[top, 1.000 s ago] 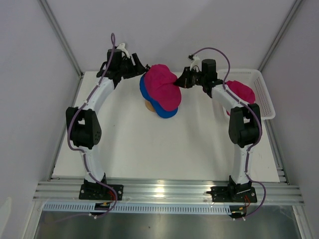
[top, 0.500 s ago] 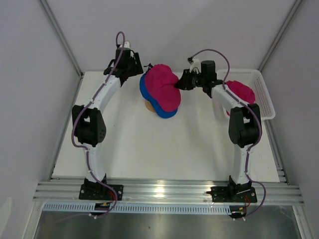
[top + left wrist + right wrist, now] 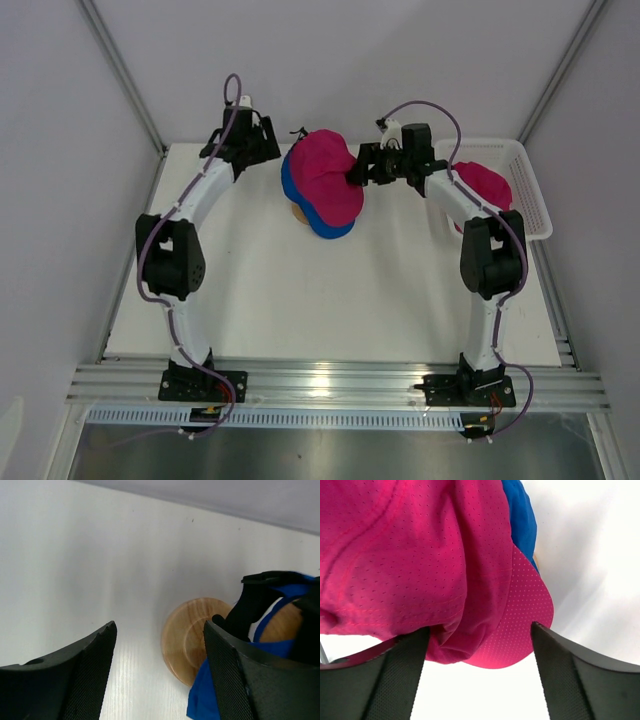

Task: Stack the hats

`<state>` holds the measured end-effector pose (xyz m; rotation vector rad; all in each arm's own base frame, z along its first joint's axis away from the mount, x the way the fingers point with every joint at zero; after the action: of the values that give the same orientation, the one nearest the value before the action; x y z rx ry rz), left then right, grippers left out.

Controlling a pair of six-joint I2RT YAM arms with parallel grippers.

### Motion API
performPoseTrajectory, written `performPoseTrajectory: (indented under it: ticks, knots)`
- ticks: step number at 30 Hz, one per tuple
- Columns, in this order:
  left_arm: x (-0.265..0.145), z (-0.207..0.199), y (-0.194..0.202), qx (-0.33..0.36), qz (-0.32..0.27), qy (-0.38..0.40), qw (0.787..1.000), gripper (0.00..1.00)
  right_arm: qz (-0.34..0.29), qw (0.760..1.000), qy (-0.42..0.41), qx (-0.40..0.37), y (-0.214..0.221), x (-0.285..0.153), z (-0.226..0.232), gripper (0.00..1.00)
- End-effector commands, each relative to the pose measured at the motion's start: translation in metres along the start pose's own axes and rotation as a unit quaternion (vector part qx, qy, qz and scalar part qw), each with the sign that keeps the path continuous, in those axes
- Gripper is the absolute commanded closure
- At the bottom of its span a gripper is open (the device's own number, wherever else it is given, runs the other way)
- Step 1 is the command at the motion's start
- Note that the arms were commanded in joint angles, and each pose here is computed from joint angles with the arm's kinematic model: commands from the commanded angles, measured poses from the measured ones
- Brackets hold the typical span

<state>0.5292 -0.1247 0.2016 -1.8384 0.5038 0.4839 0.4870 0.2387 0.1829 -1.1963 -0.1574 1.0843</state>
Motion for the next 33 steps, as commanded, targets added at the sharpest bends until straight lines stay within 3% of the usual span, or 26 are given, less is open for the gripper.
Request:
performPoseTrajectory:
  ticks: [1,8,13,23,33]
  knots:
    - [-0.059,-0.007,-0.065,-0.025,-0.076,0.050,0.996,0.25,-0.043,0.998,0.008,-0.036,-0.038,-0.034,0.025,0.13]
    - [-0.098,-0.037,-0.098,-0.006,-0.107,0.143,0.984,0.21,-0.065,0.997,0.023,-0.044,-0.054,-0.060,0.032,0.06]
    - [-0.103,-0.076,-0.102,0.045,-0.085,0.254,0.962,0.22,-0.065,0.997,0.044,-0.024,-0.050,-0.074,0.022,0.06]
    - [-0.063,-0.076,-0.077,0.069,-0.021,0.233,0.970,0.25,-0.074,0.992,0.094,-0.031,-0.033,-0.110,0.027,0.04]
    - [-0.038,-0.072,-0.052,0.102,0.000,0.177,0.979,0.25,-0.104,0.983,0.152,-0.009,-0.027,-0.133,0.025,0.01]
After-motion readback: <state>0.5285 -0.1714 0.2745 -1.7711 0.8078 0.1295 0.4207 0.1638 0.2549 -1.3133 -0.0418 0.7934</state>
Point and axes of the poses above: each gripper's point midway between its finger pads, its own x axis out along the fingers, its own z axis along the line the jaws close on, y = z × x, the point moved 3 cm from there along -x, back along the fingers, and after that the axes turned 3 degrees about -x, right-handed, at the moved point
